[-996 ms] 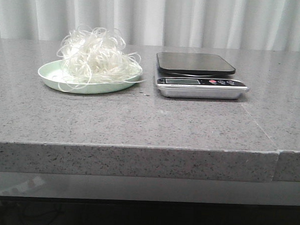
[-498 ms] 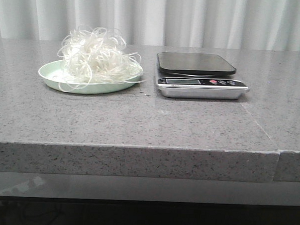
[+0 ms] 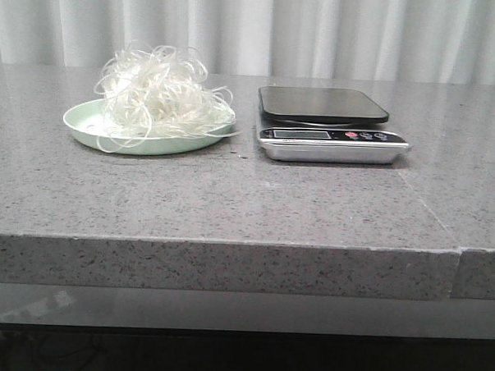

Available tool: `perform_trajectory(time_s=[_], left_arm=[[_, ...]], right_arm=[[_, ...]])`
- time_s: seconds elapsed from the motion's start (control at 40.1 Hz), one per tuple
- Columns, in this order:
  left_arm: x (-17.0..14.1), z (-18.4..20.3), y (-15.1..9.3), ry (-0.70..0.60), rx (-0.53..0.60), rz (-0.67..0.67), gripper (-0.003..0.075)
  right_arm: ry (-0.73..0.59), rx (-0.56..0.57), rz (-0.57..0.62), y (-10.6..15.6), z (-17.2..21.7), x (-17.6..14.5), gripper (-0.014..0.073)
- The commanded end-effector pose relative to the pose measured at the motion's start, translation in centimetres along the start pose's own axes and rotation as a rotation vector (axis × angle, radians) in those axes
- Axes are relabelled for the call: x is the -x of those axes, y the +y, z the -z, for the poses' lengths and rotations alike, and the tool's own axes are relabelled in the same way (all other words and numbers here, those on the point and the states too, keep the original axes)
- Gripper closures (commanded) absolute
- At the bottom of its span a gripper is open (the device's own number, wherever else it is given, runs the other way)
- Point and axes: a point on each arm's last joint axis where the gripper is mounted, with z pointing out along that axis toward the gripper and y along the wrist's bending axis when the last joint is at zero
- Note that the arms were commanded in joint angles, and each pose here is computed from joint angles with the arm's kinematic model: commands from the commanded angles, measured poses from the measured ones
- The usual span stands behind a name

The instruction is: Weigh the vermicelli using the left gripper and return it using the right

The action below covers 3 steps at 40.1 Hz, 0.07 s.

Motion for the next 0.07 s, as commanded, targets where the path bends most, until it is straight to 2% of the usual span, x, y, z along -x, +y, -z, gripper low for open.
perform_trajectory(time_s=[0.0,0.05], left_arm=[[-0.36,0.13,-0.07,-0.067,-0.016,0.018,0.0566],[-0.36,0.13,-0.07,-0.067,-0.016,0.018,0.0566]], right_arm=[[-0.099,-0.008,0.000,-0.05,0.17,0.92,0.0437],[-0.099,-0.008,0.000,-0.05,0.17,0.92,0.0437]])
